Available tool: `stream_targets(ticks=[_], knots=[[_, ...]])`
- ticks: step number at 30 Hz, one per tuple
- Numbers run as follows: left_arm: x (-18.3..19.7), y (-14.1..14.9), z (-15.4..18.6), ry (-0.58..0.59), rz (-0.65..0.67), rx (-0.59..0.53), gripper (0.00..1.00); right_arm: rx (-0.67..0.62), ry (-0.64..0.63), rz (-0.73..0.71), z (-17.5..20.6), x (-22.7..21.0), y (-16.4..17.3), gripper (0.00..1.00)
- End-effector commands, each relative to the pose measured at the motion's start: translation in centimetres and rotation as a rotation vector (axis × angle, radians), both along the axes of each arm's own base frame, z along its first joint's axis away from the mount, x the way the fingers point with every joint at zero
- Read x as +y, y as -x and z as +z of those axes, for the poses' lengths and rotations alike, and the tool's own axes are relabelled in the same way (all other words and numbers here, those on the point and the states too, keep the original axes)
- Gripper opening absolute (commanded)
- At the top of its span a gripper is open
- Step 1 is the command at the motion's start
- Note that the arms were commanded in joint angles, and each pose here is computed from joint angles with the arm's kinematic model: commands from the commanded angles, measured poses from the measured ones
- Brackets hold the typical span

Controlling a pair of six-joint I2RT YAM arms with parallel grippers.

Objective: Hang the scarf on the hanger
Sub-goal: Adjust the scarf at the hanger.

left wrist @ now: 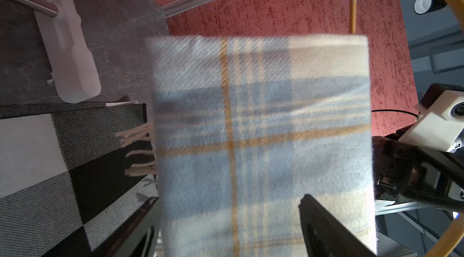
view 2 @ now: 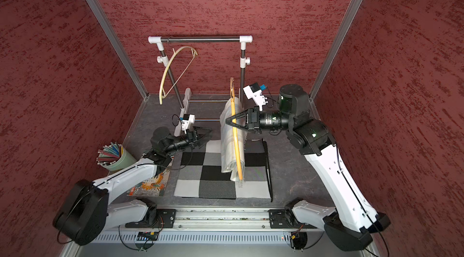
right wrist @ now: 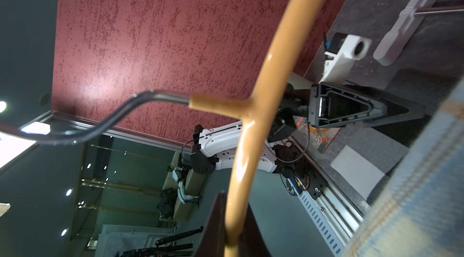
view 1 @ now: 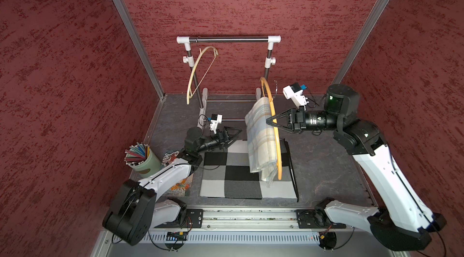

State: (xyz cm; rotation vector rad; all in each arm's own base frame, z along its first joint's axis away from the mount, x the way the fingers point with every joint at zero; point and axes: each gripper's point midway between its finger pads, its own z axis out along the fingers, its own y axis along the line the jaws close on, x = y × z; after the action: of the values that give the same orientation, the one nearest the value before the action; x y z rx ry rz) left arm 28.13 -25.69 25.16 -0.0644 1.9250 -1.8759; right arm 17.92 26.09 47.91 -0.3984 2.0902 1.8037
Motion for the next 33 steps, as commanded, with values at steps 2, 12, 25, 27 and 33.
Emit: stream_targets(ticks=[2, 12, 25, 27, 33], knots=[[-0.6, 0.6, 2.8, 0.116, -0.078, -0.16, 0.88, -0.124, -0.118, 0.087, 4.0, -0.2, 2.0, 0.0], [-3.2, -1.5, 1.3, 0.178, -0.139, -0.147, 0.66, -0.106, -0.136, 0.116, 4.1, -0.1, 2.3, 0.0], [-3.7, -1.8, 1.3, 0.179, -0.134, -0.137, 0.08, -0.105, -0.125, 0.104, 3.8, -0.2, 2.3, 0.0], [-3.3, -2.1, -0.1, 0.158, -0.098, -0.099, 0.0, -0.119, -0.121, 0.089, 4.0, -0.3, 2.2, 0.0], [-2.1, -2.5, -5.3, 0.12, -0.007, 0.064, 0.0, -0.185, -0.146, 0.052, 5.2, -0.7, 2.2, 0.0]])
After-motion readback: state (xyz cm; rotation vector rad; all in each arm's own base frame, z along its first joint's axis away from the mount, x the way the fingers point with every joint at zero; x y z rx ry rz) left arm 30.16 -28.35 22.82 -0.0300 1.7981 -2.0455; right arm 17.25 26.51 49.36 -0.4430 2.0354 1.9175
